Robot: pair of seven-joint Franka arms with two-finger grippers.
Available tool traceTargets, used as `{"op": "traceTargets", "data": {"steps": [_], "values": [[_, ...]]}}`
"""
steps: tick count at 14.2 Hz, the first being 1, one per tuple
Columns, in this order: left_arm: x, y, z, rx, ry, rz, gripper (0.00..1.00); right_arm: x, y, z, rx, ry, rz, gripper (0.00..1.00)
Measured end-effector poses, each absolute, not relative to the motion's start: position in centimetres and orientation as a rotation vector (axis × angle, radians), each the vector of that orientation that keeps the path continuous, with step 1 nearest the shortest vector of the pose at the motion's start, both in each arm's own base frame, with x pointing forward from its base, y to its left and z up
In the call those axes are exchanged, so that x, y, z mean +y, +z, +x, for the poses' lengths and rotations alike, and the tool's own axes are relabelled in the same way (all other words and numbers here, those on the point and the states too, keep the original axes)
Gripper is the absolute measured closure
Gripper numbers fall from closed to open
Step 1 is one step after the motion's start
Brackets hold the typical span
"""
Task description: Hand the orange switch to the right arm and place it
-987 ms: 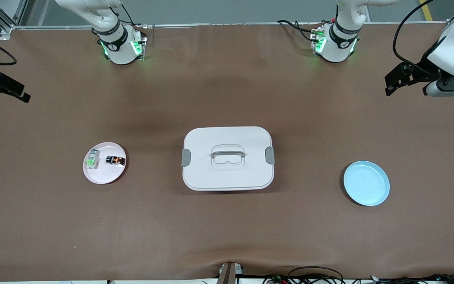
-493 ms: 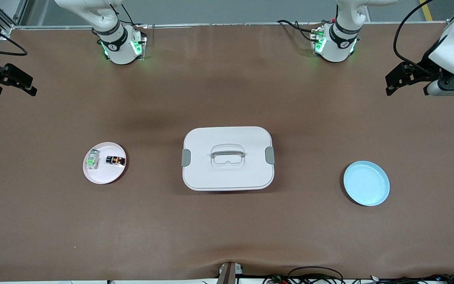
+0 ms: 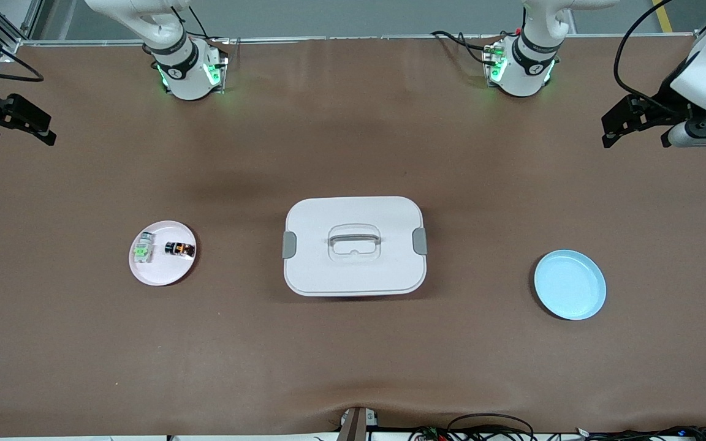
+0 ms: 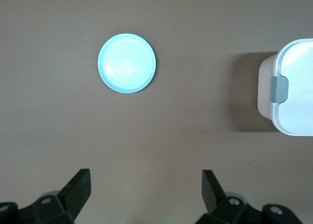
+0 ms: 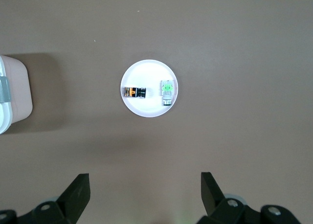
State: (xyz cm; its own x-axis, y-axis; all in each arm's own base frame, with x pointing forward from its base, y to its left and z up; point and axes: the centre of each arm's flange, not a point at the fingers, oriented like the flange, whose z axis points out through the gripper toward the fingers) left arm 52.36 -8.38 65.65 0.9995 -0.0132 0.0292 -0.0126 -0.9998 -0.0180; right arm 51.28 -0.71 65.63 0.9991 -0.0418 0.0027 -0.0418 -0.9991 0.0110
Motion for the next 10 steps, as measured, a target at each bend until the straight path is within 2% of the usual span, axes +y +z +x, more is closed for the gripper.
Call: {"op": "traceTargets", "data": {"steps": [10], "values": [[-7.97,65.93,52.42,0.01,-0.057,-3.116,0.0,-1.18,66.16,51.25,-0.108,0.017,3.128,0.0]]}}
